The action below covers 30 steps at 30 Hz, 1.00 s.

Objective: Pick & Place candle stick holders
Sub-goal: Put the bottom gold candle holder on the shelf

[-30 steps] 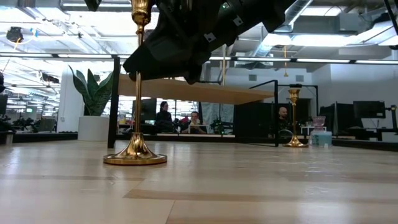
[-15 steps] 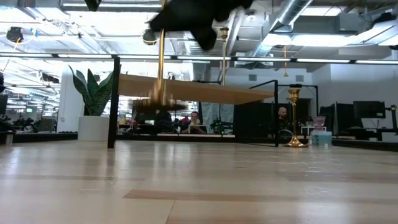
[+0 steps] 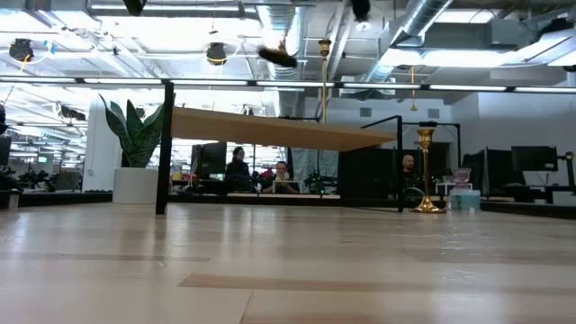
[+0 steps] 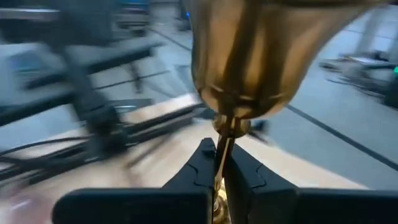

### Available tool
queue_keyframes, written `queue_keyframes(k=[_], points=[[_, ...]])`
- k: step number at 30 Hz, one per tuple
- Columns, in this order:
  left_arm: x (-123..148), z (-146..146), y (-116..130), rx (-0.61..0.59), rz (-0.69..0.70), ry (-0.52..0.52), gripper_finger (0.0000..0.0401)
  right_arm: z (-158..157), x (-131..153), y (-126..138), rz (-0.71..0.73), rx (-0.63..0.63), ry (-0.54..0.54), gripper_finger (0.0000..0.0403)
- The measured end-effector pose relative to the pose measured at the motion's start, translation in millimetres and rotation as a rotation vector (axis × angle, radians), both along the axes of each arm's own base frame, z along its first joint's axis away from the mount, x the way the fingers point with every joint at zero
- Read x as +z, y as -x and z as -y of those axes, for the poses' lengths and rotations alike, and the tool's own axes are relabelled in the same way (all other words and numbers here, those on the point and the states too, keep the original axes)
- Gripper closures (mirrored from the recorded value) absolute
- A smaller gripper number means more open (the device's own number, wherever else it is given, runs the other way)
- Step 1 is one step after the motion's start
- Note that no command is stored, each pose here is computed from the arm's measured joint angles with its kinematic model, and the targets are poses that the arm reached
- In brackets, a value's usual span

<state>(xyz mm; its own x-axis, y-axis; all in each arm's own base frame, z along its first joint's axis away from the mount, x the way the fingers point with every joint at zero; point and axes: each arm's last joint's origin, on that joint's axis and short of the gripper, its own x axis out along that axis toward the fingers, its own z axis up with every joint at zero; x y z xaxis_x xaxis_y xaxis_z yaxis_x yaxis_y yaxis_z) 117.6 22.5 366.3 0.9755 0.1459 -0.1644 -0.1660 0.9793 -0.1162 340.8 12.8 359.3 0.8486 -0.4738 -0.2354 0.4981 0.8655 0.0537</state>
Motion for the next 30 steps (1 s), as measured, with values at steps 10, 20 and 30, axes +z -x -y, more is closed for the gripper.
queue_keyframes(k=[10, 20, 30], points=[[0.3, 0.0, -0.2, 0.0, 0.003, -0.001, 0.0392, 82.8, -2.4, -30.5, -0.114, -0.155, -0.038, 0.0402], [0.3, 0.0, -0.2, 0.0, 0.003, -0.001, 0.0392, 116.0, -13.6, -75.5, -0.232, -0.17, -0.056, 0.0403], [0.4, 0.0, -0.1, -0.002, 0.003, -0.008, 0.0392, 130.0, -37.6, -104.7, -0.311, -0.175, -0.051, 0.0403]])
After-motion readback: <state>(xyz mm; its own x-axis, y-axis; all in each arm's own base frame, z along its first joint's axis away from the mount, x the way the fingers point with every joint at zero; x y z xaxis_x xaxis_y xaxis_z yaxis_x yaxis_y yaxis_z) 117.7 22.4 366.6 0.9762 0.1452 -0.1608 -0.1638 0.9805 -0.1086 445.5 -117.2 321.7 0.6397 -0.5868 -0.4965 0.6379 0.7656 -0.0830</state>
